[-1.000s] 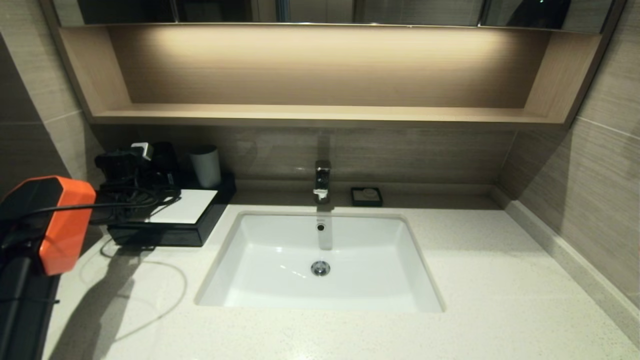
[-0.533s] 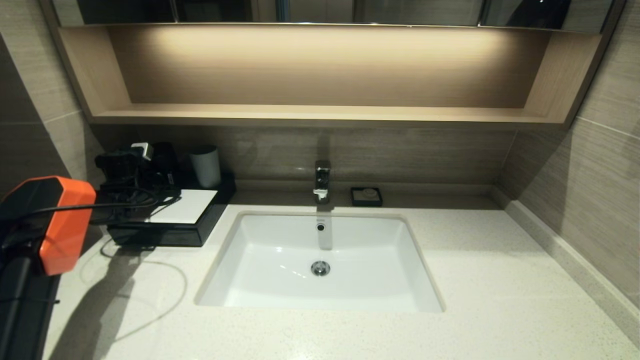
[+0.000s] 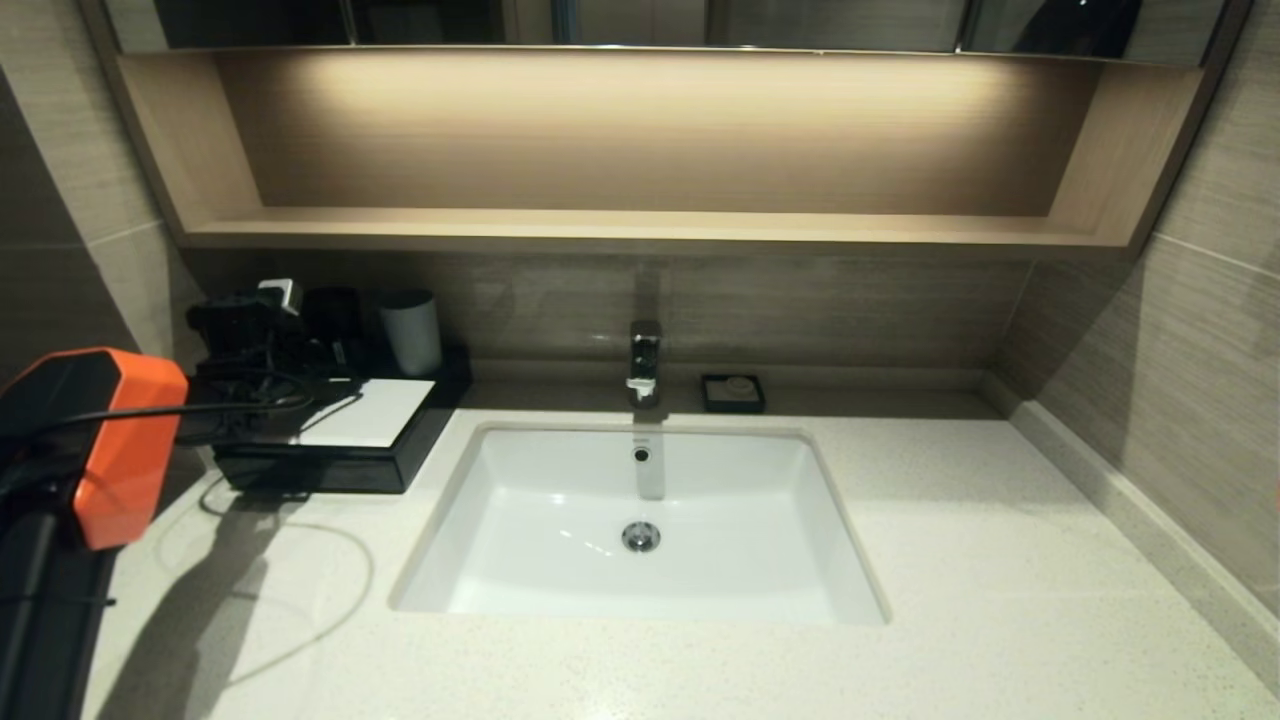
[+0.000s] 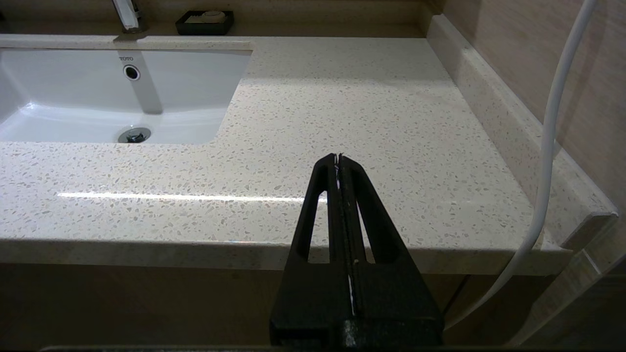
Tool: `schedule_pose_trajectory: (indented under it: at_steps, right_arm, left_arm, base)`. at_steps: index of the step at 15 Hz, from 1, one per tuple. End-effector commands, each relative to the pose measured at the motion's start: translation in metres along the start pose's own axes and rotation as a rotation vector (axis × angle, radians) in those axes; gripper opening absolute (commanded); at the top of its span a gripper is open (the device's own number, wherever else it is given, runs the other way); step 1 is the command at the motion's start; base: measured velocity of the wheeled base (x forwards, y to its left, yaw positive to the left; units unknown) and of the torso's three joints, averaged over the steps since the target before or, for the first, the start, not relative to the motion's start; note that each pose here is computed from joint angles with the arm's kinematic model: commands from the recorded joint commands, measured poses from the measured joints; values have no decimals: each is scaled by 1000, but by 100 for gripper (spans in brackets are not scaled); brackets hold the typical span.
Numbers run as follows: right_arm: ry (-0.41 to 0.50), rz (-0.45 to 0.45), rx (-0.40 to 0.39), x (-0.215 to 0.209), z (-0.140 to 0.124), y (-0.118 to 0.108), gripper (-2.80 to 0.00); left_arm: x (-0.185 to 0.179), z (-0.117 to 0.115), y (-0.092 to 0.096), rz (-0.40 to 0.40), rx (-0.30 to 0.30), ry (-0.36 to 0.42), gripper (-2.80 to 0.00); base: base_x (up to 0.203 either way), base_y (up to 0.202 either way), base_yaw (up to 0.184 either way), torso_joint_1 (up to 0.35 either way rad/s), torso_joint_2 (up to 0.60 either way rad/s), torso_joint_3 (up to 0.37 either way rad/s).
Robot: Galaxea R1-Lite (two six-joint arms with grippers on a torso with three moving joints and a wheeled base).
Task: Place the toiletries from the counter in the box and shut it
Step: Place the cup on the storage box
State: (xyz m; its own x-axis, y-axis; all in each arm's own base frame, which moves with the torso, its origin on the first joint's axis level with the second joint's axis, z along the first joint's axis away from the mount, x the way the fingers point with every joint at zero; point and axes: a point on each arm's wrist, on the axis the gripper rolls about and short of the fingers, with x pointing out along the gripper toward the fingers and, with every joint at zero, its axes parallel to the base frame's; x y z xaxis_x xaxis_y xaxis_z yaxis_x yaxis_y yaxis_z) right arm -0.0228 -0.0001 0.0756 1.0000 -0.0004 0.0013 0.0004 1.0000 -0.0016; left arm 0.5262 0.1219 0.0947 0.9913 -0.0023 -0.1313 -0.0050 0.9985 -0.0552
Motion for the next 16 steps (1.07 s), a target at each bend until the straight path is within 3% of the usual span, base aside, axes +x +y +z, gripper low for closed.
schedule_pose_trajectory:
  at_steps: [1, 6, 12, 16]
  right_arm:
    - [1, 0, 0, 0, 0, 0, -280]
    - [1, 0, 0, 0, 0, 0, -280]
    - [1, 0, 0, 0, 0, 0, -280]
    - [1, 0, 0, 0, 0, 0, -280]
  left_arm:
    - [-3, 10, -1, -2, -7, -21, 0]
    - [-9, 21, -1, 2, -13, -34, 0]
    - [-37, 28, -3, 17, -33, 13, 0]
    - [-55, 21, -5, 25, -44, 55, 0]
  base:
    - [0, 0, 0, 0, 0, 0]
    - [0, 0, 0, 0, 0, 0]
    - [0, 0, 0, 0, 0, 0]
    - [0, 0, 0, 0, 0, 0]
